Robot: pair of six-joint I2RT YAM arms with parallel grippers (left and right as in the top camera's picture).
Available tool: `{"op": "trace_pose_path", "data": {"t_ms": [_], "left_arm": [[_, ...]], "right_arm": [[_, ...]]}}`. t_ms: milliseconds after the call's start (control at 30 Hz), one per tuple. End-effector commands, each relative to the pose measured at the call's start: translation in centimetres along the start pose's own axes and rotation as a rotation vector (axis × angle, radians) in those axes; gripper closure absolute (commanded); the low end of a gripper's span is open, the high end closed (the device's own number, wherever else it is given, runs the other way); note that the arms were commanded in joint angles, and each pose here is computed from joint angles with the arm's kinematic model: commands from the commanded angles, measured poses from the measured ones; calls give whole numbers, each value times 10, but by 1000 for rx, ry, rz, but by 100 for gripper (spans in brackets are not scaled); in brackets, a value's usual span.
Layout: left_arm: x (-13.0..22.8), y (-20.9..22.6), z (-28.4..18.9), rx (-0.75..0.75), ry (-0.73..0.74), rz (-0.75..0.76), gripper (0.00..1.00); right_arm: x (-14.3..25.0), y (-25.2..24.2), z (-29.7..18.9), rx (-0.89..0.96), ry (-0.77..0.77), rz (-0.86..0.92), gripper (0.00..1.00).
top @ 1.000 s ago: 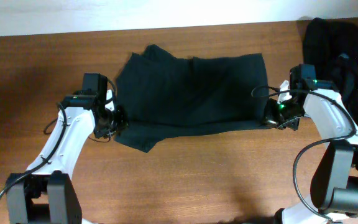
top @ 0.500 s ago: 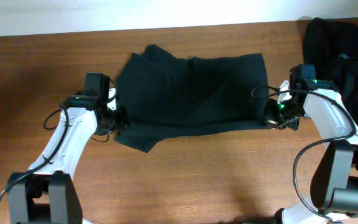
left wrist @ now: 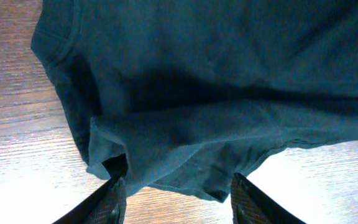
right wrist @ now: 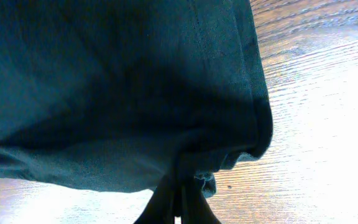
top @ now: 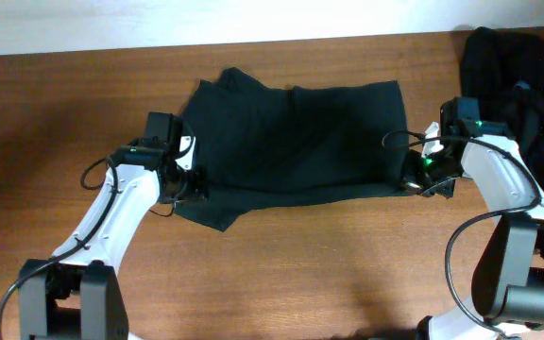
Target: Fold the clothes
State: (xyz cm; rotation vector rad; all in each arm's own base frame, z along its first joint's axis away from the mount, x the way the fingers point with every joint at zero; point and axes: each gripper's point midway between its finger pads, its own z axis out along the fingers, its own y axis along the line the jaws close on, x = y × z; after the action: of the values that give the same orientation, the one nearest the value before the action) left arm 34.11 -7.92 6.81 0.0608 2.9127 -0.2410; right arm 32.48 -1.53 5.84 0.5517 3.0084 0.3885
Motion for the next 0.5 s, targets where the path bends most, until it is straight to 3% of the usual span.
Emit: {"op": "trace_pose_path", "data": {"t_ms": [0, 467], "left_arm": [[6, 2, 8, -7, 27, 19, 46], [13, 9, 23, -36, 76, 13, 51]], "right_arm": [[-4, 3, -2, -7, -5, 4, 96], [-2, 2, -2, -1, 1, -2, 96]]}}
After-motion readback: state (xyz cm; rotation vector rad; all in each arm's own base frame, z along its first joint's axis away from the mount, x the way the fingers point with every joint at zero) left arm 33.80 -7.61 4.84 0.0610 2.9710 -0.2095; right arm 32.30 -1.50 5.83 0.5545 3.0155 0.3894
